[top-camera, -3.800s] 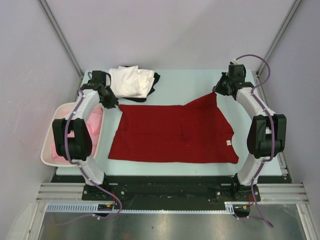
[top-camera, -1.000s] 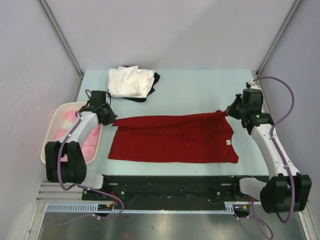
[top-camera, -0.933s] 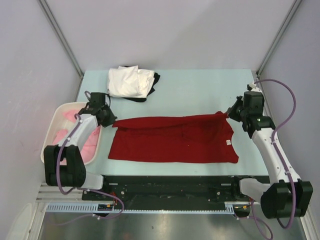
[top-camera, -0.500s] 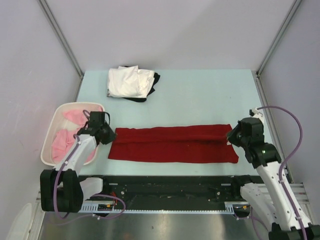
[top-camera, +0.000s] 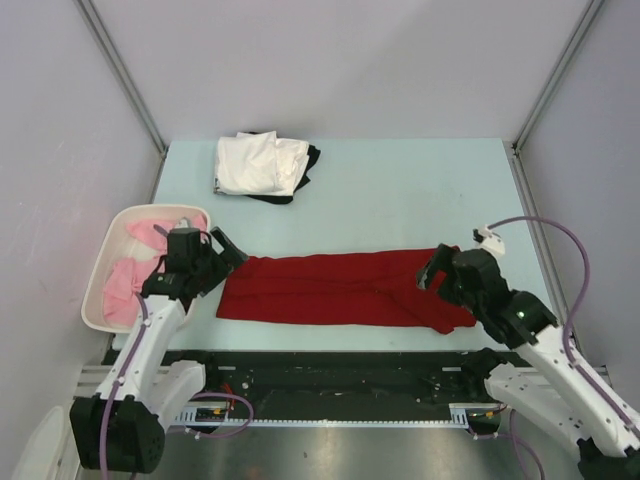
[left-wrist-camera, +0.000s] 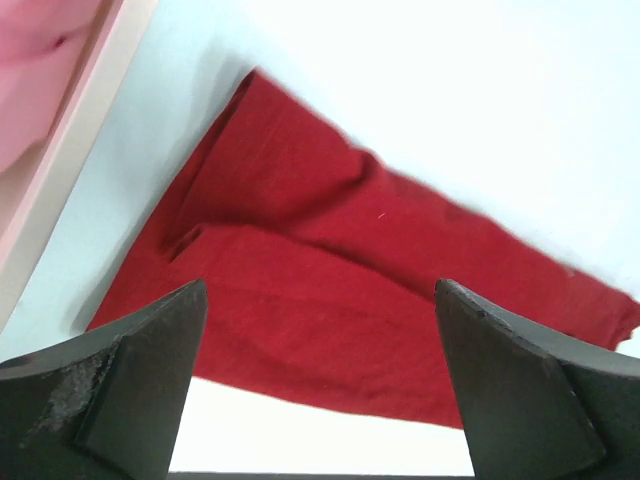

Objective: Fold and stack the t-shirts

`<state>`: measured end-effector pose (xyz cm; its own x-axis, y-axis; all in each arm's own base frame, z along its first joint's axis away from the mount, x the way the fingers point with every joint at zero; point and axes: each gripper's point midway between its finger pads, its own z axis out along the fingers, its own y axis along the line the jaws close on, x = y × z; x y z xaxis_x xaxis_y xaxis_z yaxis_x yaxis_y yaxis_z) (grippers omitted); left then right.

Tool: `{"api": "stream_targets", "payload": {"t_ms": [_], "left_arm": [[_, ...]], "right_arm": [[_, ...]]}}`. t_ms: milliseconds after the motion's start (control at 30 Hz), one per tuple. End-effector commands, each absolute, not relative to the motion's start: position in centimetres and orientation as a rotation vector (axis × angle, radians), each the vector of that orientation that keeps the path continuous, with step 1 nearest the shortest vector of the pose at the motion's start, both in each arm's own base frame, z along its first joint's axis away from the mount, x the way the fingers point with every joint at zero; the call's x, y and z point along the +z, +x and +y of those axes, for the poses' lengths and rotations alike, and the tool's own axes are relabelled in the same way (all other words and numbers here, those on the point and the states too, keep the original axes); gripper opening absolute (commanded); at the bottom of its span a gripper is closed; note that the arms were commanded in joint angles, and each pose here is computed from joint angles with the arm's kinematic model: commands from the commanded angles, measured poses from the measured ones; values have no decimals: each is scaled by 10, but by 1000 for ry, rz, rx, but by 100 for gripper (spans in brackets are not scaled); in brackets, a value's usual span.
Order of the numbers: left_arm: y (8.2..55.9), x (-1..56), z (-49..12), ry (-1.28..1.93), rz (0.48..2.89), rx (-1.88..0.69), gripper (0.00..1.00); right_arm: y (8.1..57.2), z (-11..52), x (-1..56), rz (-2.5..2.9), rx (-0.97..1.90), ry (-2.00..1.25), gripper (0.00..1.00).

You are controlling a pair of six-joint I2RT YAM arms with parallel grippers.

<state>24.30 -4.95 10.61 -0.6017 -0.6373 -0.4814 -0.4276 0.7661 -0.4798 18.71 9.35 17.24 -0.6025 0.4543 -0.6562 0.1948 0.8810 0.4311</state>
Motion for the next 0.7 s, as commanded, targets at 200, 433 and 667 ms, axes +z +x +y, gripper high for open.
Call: {"api": "stream_targets", "payload": {"t_ms": [200,433,667], "left_arm": [[302,135,-62,-706,2307,-442,100],[320,135,-66,-672,2333,-411,100],[321,123,-70,-683,2357,-427,100]], "right_arm": [[281,138,135,2266,294,232,100],[301,152,98,2337,327,173,100],[297,160,68,2407,355,144,95]]}}
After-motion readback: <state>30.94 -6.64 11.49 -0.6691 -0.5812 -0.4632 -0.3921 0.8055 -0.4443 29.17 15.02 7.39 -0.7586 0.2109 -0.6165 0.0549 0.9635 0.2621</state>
